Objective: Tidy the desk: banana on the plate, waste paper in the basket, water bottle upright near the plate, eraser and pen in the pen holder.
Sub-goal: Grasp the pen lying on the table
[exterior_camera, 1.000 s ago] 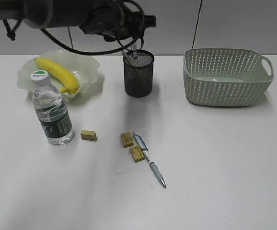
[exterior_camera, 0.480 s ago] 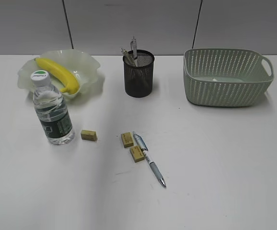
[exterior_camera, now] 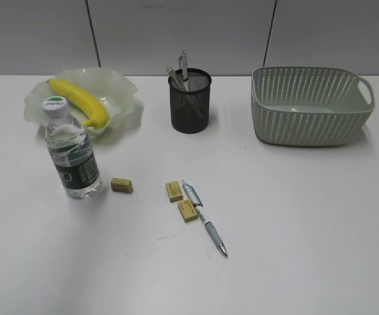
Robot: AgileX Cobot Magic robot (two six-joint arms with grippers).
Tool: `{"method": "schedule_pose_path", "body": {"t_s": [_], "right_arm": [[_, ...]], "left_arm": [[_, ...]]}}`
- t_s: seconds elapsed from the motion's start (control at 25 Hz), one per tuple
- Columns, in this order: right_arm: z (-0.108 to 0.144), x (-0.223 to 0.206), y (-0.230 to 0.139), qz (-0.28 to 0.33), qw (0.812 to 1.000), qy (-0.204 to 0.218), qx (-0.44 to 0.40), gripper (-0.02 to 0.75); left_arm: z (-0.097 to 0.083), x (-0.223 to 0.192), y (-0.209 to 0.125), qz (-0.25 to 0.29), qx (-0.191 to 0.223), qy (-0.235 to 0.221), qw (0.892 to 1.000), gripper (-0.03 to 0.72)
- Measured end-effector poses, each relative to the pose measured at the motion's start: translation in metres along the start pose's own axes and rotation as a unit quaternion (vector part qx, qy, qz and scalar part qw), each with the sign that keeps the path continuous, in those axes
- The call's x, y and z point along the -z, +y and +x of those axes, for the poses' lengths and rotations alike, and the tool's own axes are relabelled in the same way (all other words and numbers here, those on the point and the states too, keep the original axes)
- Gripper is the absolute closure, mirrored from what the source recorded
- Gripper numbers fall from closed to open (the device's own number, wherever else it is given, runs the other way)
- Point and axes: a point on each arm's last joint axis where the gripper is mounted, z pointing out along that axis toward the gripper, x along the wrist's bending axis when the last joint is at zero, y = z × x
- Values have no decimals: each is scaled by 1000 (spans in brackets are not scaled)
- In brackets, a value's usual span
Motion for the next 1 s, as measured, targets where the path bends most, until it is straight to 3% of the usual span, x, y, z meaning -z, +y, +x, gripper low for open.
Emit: {"method": "schedule_pose_path", "body": {"t_s": [0.2, 0.4, 0.6, 0.84, 1.0], "right_arm": [[0, 0, 0, 0, 1000, 0, 0, 335], [0, -5, 4, 16, 1000, 1, 0, 335], [-2, -23, 34, 6, 1000, -1, 5, 335], [-3, -69, 76, 31, 998, 6, 47, 335], [-4, -108, 102, 75, 996, 13, 53, 335]], "left_arm": [[17, 50, -32, -12, 5, -55, 998, 323], [41, 74, -102, 9, 0, -59, 998, 348], [53, 64, -185, 46, -10, -65, 997, 349], [65, 56, -263, 1, -1, -93, 996, 351], [73, 58, -294, -25, 7, -99, 995, 351]]}}
